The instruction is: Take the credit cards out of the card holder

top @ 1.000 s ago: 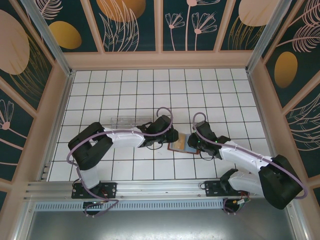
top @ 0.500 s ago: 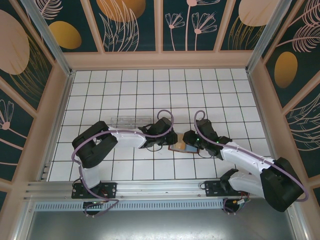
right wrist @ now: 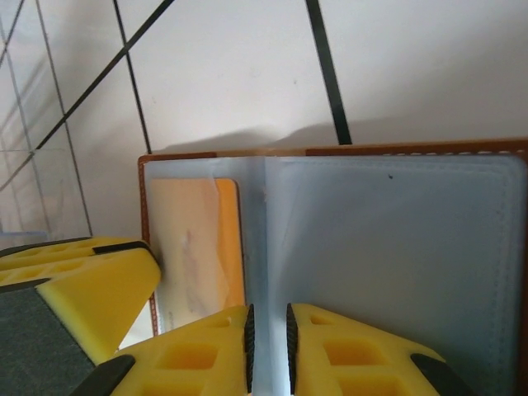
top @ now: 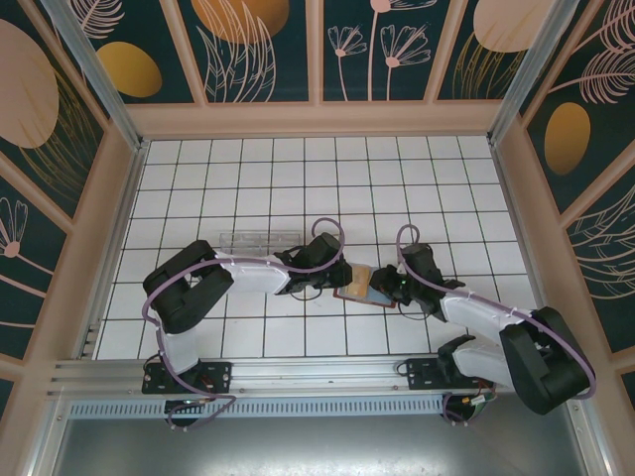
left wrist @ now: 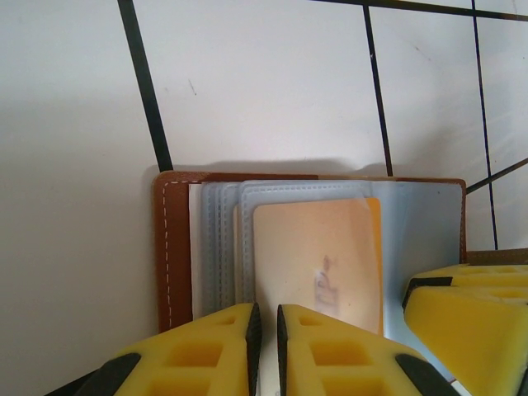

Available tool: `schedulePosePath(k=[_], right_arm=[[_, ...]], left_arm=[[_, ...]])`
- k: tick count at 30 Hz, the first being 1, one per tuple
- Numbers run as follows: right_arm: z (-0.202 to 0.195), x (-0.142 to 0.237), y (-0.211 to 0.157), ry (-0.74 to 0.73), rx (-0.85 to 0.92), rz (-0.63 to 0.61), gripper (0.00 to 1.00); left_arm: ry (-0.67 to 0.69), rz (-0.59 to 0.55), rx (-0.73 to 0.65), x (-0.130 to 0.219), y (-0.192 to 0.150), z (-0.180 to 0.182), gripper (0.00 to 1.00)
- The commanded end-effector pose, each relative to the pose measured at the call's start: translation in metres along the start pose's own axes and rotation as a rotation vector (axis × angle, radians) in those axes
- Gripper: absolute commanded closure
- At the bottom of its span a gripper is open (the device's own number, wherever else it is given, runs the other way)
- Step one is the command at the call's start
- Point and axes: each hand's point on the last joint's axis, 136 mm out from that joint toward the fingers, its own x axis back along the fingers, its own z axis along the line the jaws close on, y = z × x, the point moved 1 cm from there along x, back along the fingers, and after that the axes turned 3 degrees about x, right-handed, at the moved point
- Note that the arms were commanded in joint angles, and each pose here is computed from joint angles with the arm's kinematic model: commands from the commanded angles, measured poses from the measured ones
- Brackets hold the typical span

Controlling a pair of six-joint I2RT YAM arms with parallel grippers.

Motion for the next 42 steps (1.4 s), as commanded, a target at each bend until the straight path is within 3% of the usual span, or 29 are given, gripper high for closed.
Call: schedulePosePath(k=[1,20,42], right_arm=[[0.010,-0.001,-0.003,0.093,-0.019,0.029,0.81],[0.033,0.009,0.010,0.076,0.063,-0.002,0.76],[0.002,-0.011,-0.008,-0.024,0.014,0.089,0.75]], left_arm=[[0.101,0.047,0.023,-0.005,-0.017,0.030,0.82],[0.097,0.054,0.032,-0.005,-0.019,0.032,0.84],[0.095,0.054,0.034,-0.005,-0.020,0.032,0.84]])
